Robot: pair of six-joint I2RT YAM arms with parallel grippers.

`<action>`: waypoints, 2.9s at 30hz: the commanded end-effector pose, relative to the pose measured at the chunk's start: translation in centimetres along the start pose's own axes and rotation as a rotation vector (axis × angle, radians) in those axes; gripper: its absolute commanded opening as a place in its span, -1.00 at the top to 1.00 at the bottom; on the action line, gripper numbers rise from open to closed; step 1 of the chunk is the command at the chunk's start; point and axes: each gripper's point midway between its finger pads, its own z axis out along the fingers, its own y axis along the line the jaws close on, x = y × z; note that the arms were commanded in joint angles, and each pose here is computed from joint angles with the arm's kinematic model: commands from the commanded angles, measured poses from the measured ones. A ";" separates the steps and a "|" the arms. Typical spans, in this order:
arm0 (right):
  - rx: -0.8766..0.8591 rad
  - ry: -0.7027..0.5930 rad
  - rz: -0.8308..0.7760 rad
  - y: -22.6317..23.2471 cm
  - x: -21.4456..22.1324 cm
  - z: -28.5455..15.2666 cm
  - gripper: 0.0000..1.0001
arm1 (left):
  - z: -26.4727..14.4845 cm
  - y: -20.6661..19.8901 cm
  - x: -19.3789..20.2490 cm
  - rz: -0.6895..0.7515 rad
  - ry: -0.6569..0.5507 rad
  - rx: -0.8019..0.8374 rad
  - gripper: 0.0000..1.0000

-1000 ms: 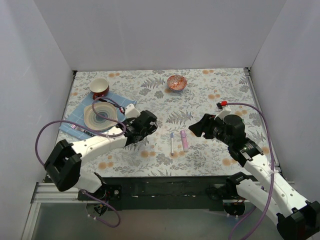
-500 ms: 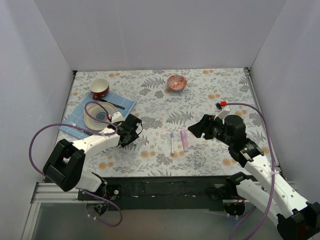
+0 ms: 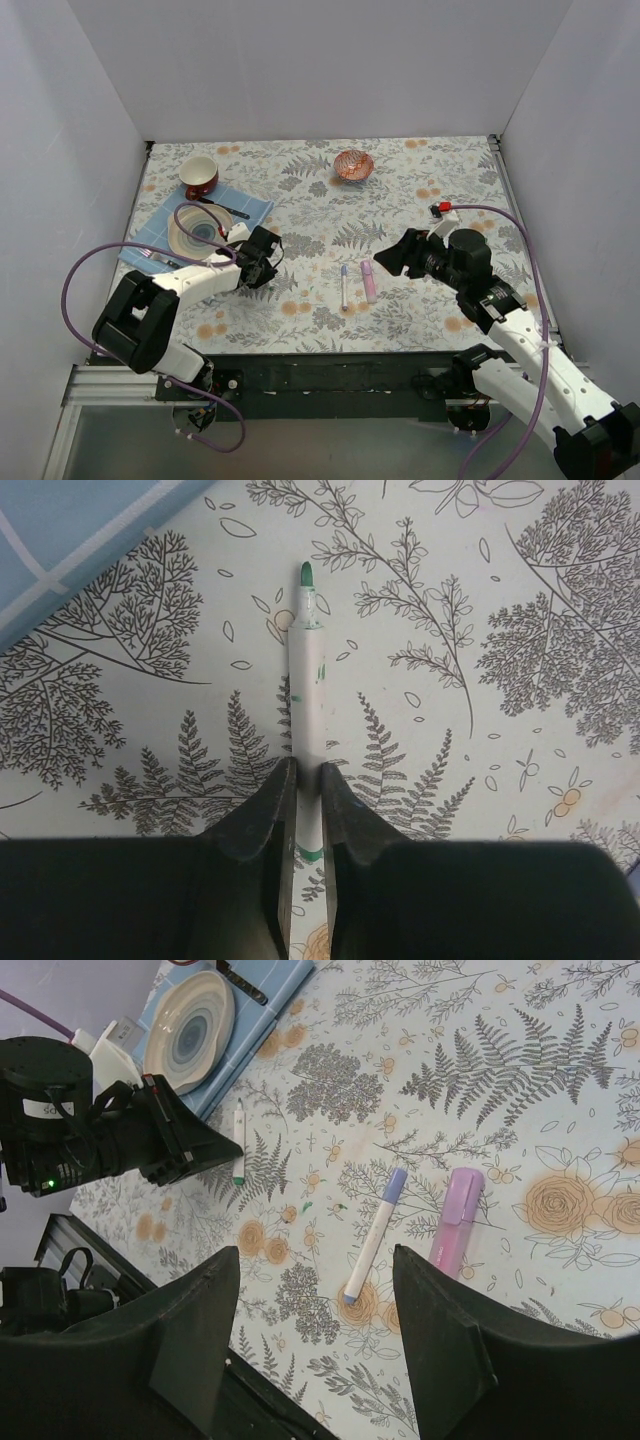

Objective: Insert the pens into the pen caps

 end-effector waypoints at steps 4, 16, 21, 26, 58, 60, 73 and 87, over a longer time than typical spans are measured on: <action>-0.084 -0.052 -0.051 2.2 -2.3 0.2 -0.37 | 1.4 3.1 4.3 0.048 0.141 -0.063 0.84; -0.103 -0.046 -0.029 2.5 -2.3 0.7 -0.36 | 1.3 3.2 4.2 0.131 0.142 -0.059 0.55; -0.114 -0.042 -0.024 2.7 -2.4 0.9 -0.35 | 1.2 3.5 4.7 0.150 0.167 -0.051 0.90; -0.155 -0.044 -0.024 3.2 -2.4 1.5 -0.37 | 0.4 2.1 5.4 0.199 0.190 0.012 1.00; -0.311 0.263 0.276 7.6 5.5 15.7 -0.32 | -12.5 -11.5 3.8 0.284 0.067 0.823 1.00; -0.326 0.263 0.280 8.0 5.6 15.7 -0.25 | -12.8 -11.7 3.8 0.286 0.061 0.835 1.00; -0.551 0.145 0.259 11.6 3.1 12.6 0.97 | -15.9 -12.7 3.6 0.291 0.052 0.970 0.69; -0.665 0.088 0.246 14.0 2.0 9.3 0.97 | -17.9 -14.1 3.9 0.304 0.074 1.087 1.00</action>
